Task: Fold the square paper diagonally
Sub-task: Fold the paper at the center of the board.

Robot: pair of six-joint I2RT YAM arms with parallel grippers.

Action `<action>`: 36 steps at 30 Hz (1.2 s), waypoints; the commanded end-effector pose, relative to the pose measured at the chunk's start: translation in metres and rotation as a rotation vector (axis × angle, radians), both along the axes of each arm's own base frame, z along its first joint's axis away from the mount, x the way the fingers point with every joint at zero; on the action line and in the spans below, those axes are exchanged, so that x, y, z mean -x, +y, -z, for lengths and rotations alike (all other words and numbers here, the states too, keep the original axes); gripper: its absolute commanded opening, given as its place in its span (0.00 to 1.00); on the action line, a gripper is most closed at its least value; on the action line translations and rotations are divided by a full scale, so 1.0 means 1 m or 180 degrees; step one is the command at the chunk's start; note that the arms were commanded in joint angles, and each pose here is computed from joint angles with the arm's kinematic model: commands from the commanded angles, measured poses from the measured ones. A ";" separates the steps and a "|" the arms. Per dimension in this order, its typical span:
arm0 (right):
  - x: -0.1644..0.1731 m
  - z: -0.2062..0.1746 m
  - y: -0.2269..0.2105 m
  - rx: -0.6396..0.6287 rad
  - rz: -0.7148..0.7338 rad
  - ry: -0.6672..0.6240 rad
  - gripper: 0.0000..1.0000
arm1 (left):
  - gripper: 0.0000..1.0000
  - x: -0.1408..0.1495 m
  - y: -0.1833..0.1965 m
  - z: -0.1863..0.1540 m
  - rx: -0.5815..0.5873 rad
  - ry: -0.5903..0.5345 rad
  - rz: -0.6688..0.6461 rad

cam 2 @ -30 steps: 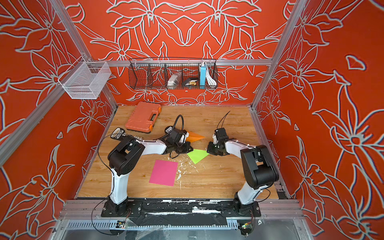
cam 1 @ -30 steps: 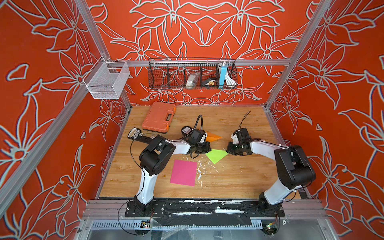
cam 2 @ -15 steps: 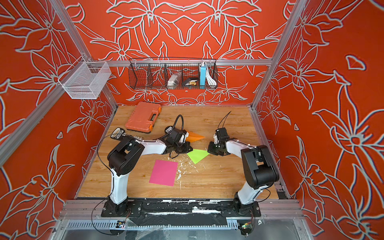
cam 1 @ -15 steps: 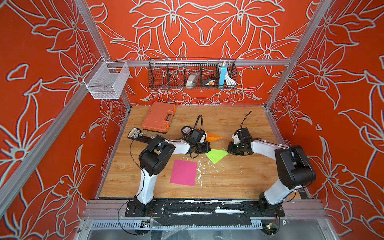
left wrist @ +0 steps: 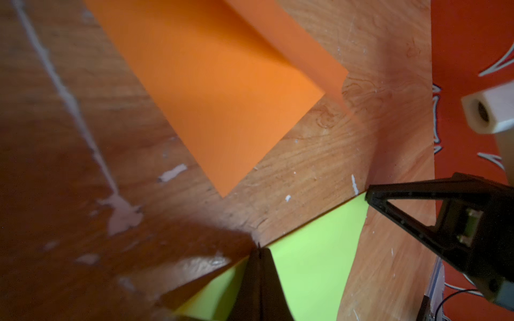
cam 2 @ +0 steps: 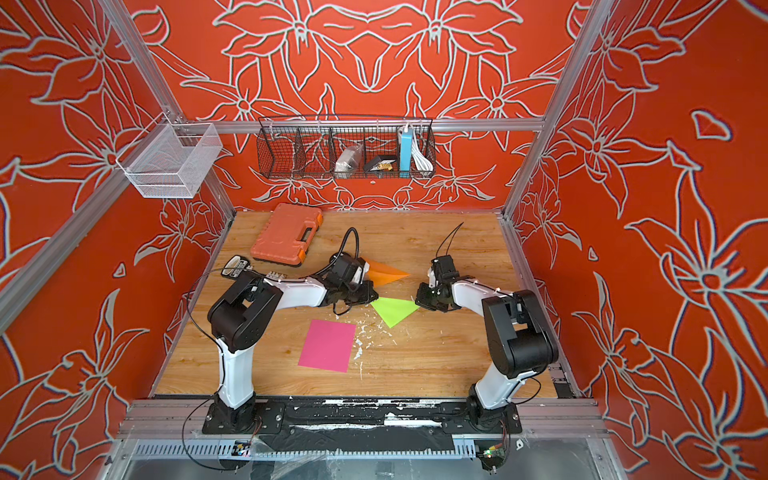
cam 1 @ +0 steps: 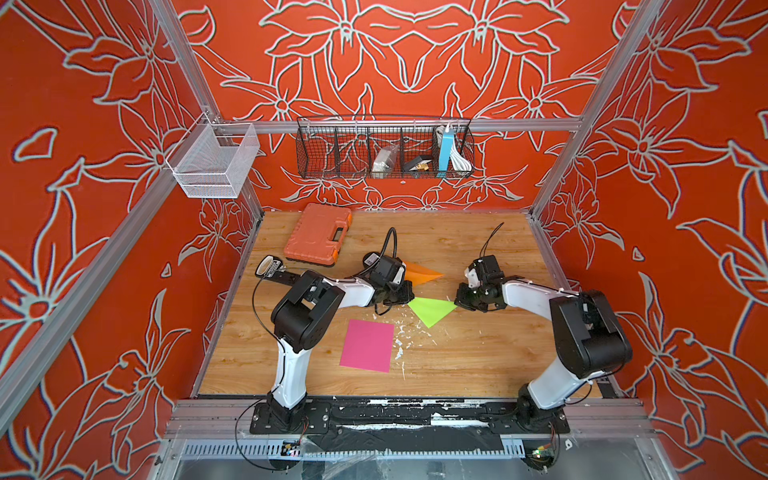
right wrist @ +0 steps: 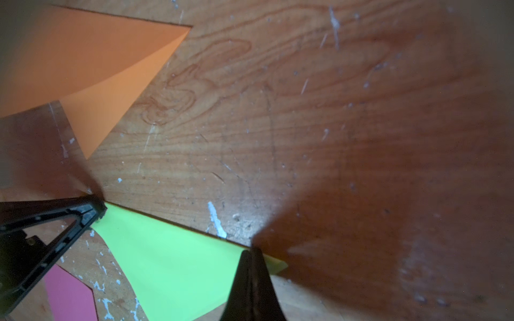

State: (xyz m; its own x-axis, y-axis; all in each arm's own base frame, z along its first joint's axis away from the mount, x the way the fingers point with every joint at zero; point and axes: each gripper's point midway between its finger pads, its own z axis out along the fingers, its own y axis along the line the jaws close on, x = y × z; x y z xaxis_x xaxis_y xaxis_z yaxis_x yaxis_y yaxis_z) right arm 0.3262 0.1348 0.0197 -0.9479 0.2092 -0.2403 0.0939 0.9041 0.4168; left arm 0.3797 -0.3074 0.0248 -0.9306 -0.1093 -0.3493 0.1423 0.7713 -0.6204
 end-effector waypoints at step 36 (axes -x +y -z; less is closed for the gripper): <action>0.002 -0.008 -0.024 0.0259 0.0232 0.0122 0.00 | 0.00 0.011 0.075 0.030 -0.0491 0.0436 -0.0524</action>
